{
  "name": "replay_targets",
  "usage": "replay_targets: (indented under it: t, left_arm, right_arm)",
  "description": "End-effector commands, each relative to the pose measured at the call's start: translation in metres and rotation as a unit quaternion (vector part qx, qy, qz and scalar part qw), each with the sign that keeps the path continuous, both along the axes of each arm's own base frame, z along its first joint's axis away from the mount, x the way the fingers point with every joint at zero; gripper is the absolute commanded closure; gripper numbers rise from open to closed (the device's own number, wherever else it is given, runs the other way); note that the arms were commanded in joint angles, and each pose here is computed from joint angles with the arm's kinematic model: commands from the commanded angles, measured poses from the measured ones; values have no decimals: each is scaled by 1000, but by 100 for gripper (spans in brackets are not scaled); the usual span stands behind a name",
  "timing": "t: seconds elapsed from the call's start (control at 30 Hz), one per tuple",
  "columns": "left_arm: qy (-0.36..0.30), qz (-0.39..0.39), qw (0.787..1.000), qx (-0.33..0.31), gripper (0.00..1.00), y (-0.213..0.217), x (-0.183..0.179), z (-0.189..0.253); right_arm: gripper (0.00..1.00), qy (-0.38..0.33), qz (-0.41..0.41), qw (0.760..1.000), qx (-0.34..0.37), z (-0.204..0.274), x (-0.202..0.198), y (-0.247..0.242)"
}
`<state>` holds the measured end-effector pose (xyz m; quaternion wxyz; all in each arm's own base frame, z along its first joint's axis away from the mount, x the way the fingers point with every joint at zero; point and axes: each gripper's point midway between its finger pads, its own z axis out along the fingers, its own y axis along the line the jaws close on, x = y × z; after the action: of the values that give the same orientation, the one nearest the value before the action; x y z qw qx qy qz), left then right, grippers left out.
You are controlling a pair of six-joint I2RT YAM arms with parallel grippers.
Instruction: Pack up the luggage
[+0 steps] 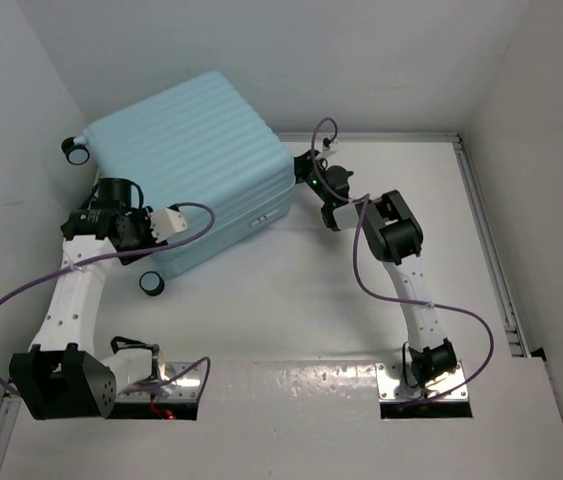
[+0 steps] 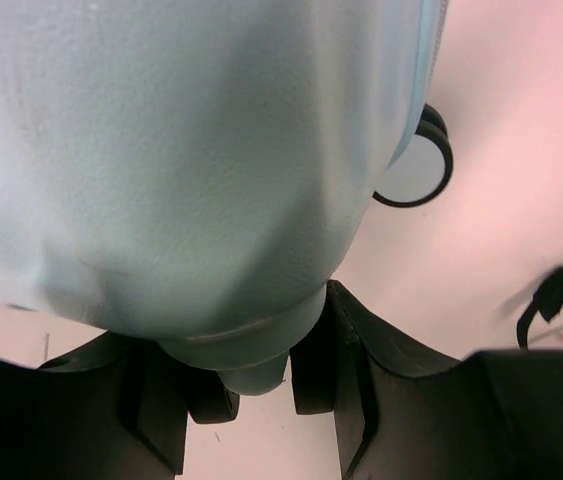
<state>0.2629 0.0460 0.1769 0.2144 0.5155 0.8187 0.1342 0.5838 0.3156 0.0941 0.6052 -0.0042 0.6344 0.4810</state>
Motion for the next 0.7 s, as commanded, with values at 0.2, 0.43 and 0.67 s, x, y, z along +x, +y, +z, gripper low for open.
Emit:
replay_targets:
  t: [0.2,0.43,0.67]
  left_arm:
    - [87,-187,976,-64,100,-23,-1,-32]
    - [93,-219,971,-10,100,2,22,-56]
    - [87,-219,972,15,100,18,46,-65]
  right_arm:
    - [100,-163,163,969,85,130,-93,83]
    - [100,-172,-63,983,15,99,67,53]
    - [82,-191,-24,981,-4,62,27,81]
